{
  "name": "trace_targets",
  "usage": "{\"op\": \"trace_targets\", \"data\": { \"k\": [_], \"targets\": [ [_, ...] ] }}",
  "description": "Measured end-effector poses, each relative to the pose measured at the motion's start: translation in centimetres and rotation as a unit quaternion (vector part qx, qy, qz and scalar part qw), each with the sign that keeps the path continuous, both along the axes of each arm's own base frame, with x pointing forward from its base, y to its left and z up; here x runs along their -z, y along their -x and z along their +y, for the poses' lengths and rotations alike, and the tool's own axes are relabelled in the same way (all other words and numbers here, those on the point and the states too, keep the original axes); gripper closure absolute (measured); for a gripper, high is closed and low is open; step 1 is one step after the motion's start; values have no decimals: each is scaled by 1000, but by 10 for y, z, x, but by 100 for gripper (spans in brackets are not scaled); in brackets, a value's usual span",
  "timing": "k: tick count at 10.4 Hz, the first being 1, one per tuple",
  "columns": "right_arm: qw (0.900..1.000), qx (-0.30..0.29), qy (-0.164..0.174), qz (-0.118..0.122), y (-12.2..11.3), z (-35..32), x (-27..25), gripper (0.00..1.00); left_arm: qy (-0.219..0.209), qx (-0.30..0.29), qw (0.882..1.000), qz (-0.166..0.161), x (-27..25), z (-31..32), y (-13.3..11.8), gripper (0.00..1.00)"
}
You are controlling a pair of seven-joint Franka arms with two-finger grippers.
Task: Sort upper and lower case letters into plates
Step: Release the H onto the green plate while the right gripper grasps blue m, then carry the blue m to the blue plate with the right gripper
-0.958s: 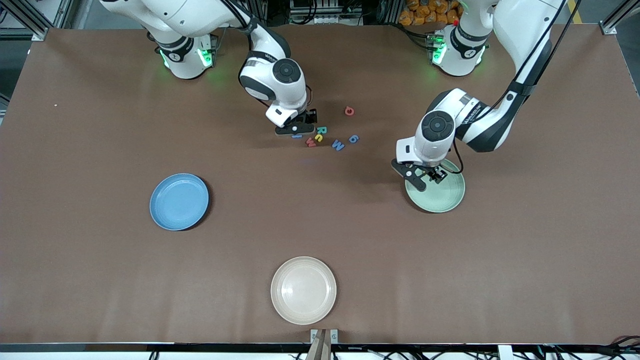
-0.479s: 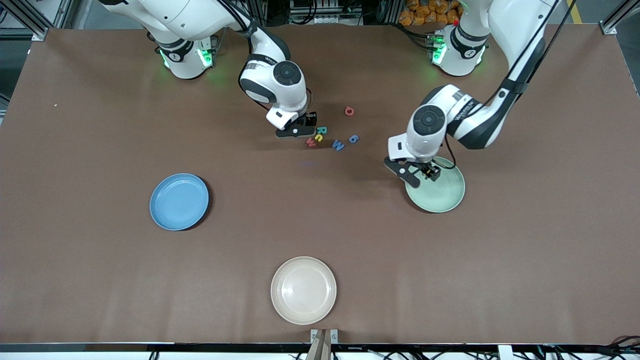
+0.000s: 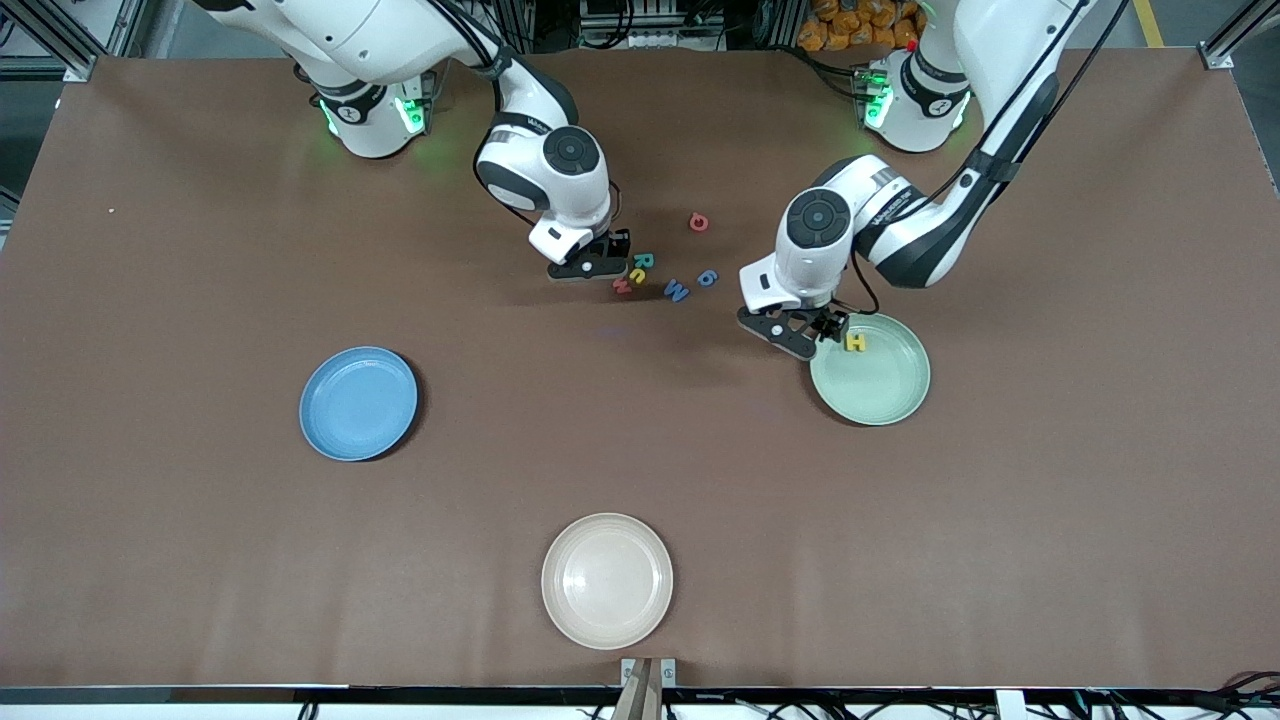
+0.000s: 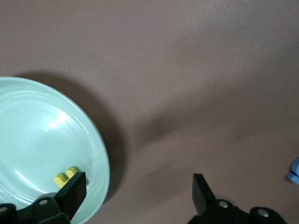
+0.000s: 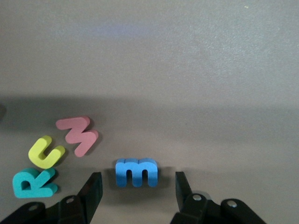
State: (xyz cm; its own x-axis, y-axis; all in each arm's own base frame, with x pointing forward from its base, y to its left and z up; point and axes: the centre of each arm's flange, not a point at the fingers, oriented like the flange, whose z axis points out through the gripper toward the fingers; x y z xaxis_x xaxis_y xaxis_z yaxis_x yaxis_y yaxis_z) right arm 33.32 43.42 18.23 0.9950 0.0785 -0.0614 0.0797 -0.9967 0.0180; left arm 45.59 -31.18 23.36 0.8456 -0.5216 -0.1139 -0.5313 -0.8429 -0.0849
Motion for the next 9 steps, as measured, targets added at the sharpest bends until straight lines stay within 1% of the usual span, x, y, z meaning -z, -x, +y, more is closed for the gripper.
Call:
{"op": "trace_targets", "data": {
  "k": [3, 5, 8, 9],
  "targets": [
    [1000, -5, 4, 2, 0, -2, 8, 31, 6, -19, 1000, -1, 0, -11, 4, 0],
    [1000, -4, 3, 3, 0, -2, 9, 40, 7, -18, 1000, -2, 0, -13, 5, 0],
    [1000, 14, 1, -1, -4, 0, 6, 60, 9, -29, 1000, -1, 0, -14, 4, 0],
    [1000, 21, 4, -2, -12, -4, 5, 60, 9, -30, 1000, -1, 0, -14, 4, 0]
  ]
}}
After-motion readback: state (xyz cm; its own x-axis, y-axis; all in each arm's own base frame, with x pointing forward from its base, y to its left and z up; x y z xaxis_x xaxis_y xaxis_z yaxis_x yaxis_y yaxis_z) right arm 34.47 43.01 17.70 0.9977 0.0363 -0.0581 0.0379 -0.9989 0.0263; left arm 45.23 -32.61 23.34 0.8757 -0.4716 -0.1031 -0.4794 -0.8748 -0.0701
